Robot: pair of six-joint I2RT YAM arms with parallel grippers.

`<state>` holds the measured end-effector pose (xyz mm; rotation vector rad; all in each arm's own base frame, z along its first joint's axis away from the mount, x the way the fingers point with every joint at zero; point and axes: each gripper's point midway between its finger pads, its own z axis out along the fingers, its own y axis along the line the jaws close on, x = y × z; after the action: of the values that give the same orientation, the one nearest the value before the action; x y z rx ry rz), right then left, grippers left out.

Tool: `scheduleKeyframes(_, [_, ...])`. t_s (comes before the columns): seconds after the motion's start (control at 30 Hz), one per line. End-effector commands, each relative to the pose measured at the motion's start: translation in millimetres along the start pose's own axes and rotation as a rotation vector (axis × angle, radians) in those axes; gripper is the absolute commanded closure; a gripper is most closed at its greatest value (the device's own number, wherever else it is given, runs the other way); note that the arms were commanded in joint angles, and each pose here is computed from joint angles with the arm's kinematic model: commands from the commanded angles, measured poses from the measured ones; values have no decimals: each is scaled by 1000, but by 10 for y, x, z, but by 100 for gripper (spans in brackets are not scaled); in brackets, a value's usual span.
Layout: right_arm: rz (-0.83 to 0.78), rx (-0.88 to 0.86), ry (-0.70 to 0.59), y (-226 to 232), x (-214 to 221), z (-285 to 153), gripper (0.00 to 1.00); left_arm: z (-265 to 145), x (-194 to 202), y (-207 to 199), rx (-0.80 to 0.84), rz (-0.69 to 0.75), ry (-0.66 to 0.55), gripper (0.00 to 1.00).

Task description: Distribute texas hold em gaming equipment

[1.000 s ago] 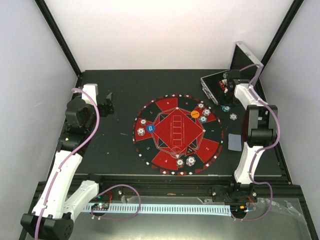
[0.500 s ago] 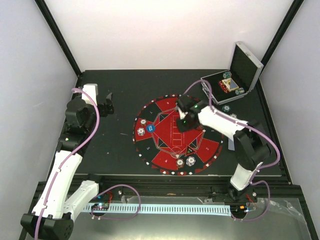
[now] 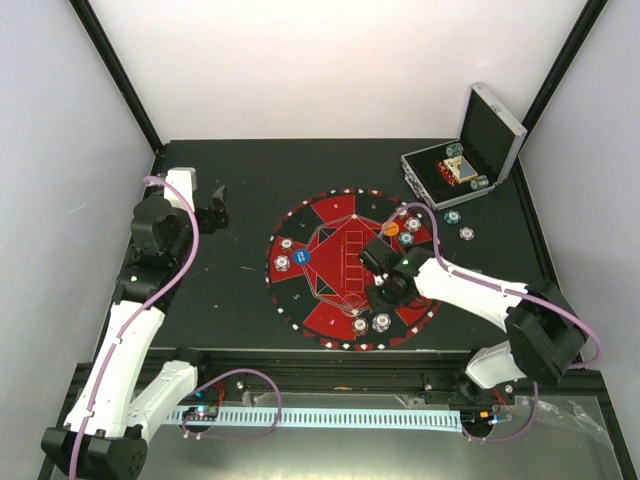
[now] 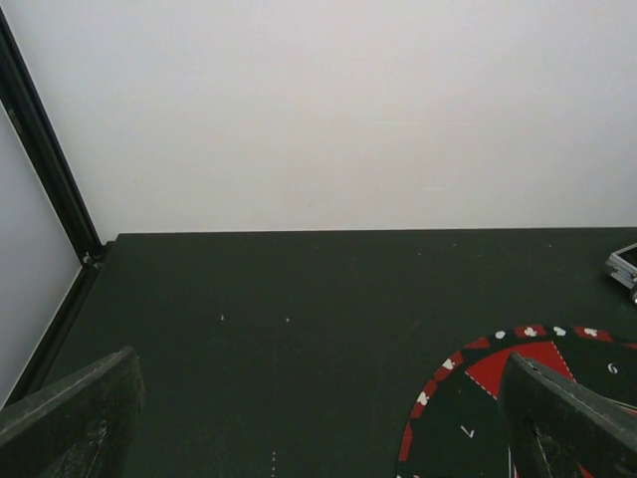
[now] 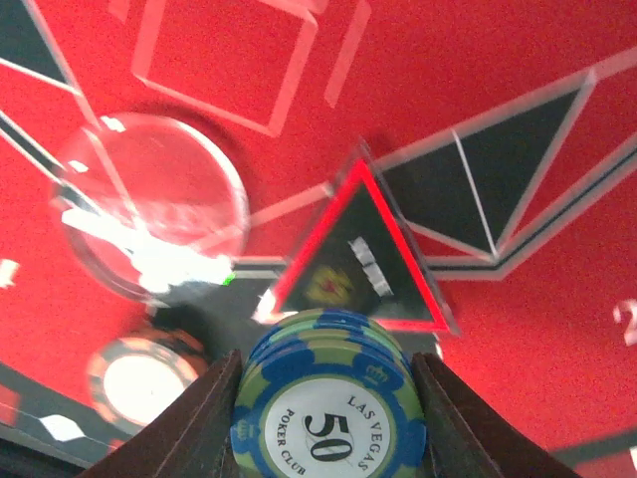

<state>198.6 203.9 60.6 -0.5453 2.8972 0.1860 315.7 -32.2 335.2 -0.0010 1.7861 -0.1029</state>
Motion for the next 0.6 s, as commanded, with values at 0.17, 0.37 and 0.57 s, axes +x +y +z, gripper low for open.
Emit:
scheduleKeyframes(0.17, [126,83,47,-305,477,94,62,-10,-55,12,0,-10,-19,1])
scheduleKeyframes(0.37, [161,72,38,-315,532,119,62,-11,-57,10,1,-11,-20,1])
scheduleKeyframes(0.57, [181,108,39,-400,580,123,62,-15,-60,10,1,-11,-21,1])
